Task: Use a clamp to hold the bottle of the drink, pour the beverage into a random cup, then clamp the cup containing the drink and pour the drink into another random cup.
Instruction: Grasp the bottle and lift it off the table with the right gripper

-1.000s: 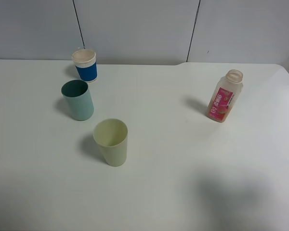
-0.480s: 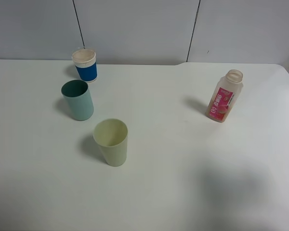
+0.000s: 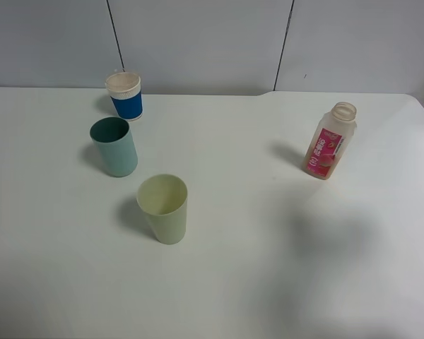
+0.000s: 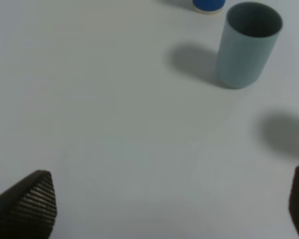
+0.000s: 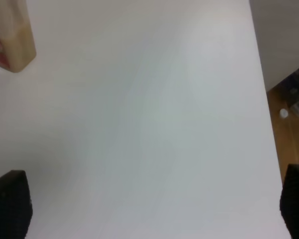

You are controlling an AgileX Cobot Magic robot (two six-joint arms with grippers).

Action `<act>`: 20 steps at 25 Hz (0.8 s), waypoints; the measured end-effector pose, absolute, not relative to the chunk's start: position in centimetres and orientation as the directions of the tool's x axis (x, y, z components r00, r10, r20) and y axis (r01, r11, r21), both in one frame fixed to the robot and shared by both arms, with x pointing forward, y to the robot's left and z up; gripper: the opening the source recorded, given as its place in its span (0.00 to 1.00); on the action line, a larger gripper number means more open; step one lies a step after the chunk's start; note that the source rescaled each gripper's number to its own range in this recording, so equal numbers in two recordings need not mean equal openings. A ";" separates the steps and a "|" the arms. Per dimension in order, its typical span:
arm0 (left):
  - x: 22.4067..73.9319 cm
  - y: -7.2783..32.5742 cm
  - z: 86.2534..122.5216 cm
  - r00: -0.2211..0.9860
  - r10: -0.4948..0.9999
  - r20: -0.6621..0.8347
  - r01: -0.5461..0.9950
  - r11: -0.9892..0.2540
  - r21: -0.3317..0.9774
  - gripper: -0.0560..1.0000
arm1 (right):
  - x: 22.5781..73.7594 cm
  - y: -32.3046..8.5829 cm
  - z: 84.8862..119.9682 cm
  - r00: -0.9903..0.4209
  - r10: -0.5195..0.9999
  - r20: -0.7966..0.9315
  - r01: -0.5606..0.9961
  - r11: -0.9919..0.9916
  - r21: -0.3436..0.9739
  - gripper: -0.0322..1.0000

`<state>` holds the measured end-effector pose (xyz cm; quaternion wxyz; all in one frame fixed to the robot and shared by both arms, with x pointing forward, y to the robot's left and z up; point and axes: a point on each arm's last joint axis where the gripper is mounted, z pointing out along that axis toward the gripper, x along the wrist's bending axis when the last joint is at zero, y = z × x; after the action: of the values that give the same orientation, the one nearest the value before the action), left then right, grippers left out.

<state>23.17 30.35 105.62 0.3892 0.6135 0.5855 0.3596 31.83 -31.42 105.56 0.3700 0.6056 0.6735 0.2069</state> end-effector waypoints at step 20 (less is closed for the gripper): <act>23.2 30.3 105.6 0.056 0.998 -0.015 0.438 -0.011 0.899 0.95 | 33.7 -31.7 102.2 -0.031 0.947 -0.320 0.639 0.265 0.722 1.00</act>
<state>23.17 30.35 105.62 0.3892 0.6135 0.5855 0.3596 33.67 -31.66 102.17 0.3937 0.5739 0.6910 0.1953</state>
